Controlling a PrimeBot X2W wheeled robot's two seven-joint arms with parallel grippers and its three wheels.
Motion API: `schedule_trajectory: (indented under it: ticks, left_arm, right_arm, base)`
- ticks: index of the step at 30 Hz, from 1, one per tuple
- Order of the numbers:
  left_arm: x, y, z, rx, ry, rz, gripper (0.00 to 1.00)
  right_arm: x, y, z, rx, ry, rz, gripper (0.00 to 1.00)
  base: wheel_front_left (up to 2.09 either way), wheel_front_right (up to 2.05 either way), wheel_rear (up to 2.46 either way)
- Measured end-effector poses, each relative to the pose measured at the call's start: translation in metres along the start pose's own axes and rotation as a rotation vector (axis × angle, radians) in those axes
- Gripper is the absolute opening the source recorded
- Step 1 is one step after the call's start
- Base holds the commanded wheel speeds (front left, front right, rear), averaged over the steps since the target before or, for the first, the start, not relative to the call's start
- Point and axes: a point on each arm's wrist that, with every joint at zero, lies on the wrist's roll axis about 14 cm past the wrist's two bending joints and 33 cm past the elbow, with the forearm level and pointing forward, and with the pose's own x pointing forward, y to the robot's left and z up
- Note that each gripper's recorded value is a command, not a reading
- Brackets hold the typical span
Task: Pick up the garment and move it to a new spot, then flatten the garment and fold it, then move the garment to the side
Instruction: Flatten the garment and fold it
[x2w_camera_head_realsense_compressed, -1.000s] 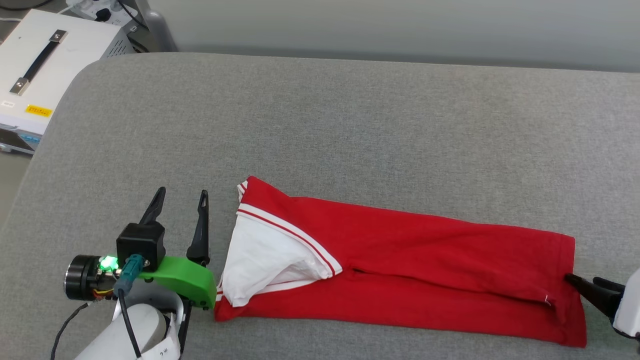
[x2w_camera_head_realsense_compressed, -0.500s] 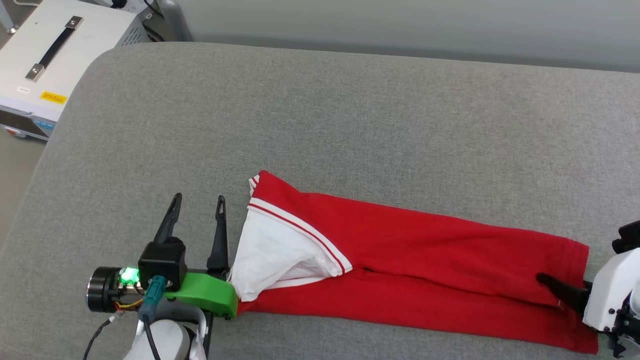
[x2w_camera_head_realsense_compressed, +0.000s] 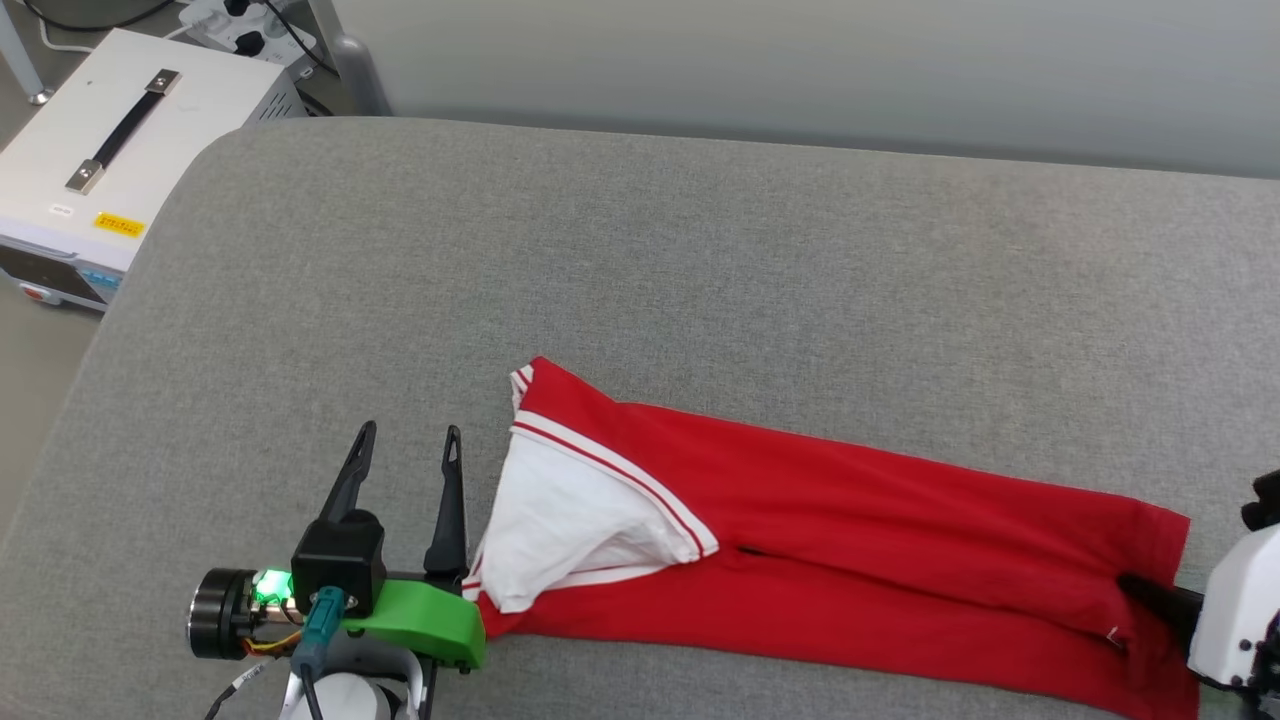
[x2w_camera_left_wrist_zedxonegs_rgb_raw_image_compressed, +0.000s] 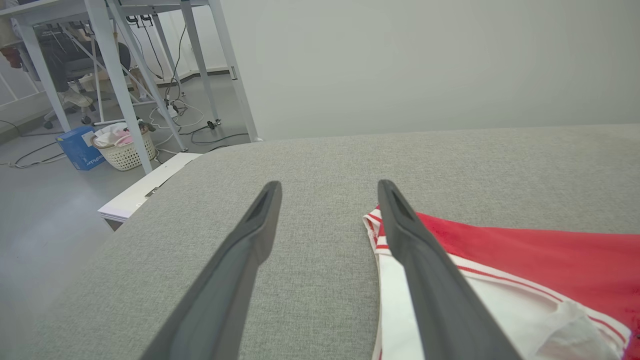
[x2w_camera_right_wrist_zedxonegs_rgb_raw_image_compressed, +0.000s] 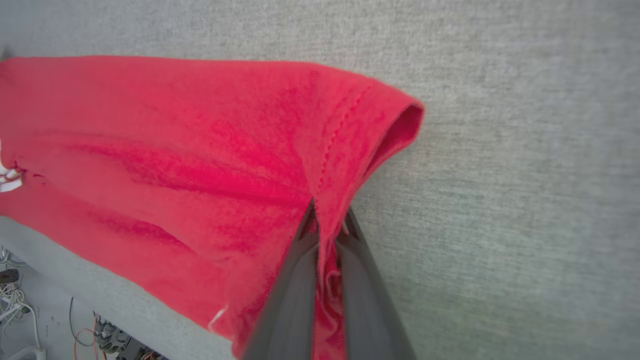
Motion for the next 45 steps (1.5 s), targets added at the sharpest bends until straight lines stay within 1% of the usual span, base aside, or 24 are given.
schedule_trajectory:
  ticks: [9, 12, 14, 17, 21, 25, 27, 36, 40, 45]
  left_arm:
    - [-0.006, -0.004, 0.006, -0.012, -0.022, -0.025, 1.00]
    - [-0.006, -0.005, 0.010, -0.018, -0.035, -0.032, 1.00]
    - [-0.008, -0.003, 0.010, -0.024, -0.034, -0.029, 1.00]
    - [-0.010, 0.001, 0.009, -0.024, -0.033, -0.017, 1.00]
    - [-0.012, 0.004, 0.009, -0.024, -0.032, -0.011, 1.00]
    - [-0.012, 0.004, 0.007, -0.031, -0.027, -0.006, 1.00]
    - [-0.012, 0.004, 0.005, -0.031, -0.023, -0.005, 1.00]
    - [-0.011, 0.007, -0.005, -0.031, 0.007, 0.008, 1.00]
    - [-0.007, 0.009, -0.007, -0.032, 0.014, 0.016, 1.00]
    - [-0.004, 0.012, -0.012, -0.038, 0.027, 0.029, 1.00]
  right_arm:
    - [-0.042, -0.053, 0.020, -0.015, -0.072, -0.140, 0.00]
    - [-0.050, -0.057, 0.024, -0.019, -0.087, -0.149, 0.00]
    - [-0.053, -0.052, 0.025, -0.031, -0.086, -0.131, 0.00]
    - [-0.054, -0.033, 0.029, -0.062, -0.088, -0.075, 0.00]
    - [-0.055, 0.007, 0.039, -0.124, -0.097, 0.032, 0.00]
    - [-0.050, 0.047, 0.038, -0.181, -0.068, 0.136, 0.00]
    - [-0.045, 0.062, 0.037, -0.223, -0.047, 0.165, 0.00]
    - [-0.010, 0.151, 0.040, -0.442, 0.054, 0.324, 0.00]
    - [0.008, 0.182, 0.035, -0.501, 0.097, 0.383, 0.00]
    - [0.031, 0.211, 0.027, -0.545, 0.134, 0.430, 0.00]
  base:
    - [0.00, 0.00, 0.00]
    - [0.00, 0.00, 0.00]
    - [0.00, 0.00, 0.00]
    - [0.00, 0.00, 0.00]
    - [0.00, 0.00, 0.00]
    - [0.00, 0.00, 0.00]
    - [0.00, 0.00, 0.00]
    - [0.00, 0.00, 0.00]
    - [0.00, 0.00, 0.00]
    - [0.00, 0.00, 0.00]
